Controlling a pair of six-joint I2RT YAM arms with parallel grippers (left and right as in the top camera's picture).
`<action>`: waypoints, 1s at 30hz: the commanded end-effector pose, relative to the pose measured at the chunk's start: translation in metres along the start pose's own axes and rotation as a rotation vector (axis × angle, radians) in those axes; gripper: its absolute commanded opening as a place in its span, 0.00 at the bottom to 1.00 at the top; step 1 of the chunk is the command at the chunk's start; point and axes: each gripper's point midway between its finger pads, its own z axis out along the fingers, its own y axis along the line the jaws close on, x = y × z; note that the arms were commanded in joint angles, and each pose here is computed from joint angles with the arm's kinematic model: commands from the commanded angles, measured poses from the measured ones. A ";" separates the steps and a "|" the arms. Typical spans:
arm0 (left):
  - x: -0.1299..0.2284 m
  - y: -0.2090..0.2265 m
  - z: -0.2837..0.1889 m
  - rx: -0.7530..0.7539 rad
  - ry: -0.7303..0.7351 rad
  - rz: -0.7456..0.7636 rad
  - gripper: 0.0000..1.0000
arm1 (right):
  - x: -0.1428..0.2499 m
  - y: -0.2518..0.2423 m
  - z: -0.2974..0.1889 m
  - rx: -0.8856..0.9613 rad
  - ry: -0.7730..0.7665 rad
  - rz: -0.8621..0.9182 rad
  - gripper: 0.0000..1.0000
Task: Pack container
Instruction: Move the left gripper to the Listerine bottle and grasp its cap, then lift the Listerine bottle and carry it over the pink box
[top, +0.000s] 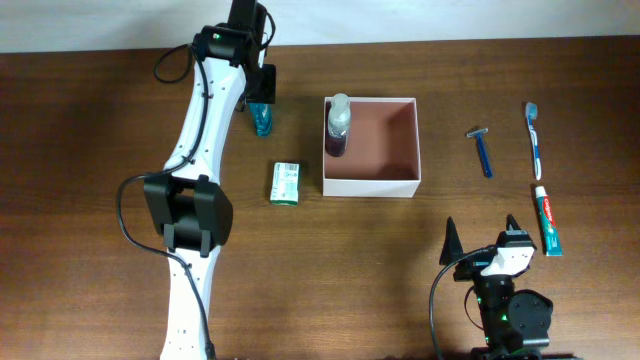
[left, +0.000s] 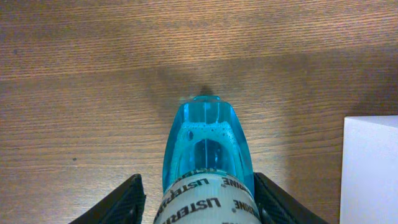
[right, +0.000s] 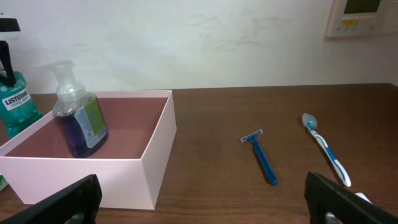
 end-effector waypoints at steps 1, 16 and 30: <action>0.004 0.003 0.011 -0.014 0.022 0.004 0.56 | 0.002 0.000 0.000 -0.002 0.001 -0.007 0.98; 0.016 -0.006 0.031 0.029 0.077 0.007 0.36 | 0.002 0.000 0.000 -0.001 0.001 -0.006 0.99; 0.013 -0.006 0.032 0.031 0.065 0.006 0.12 | 0.002 0.000 0.000 -0.002 0.001 -0.006 0.99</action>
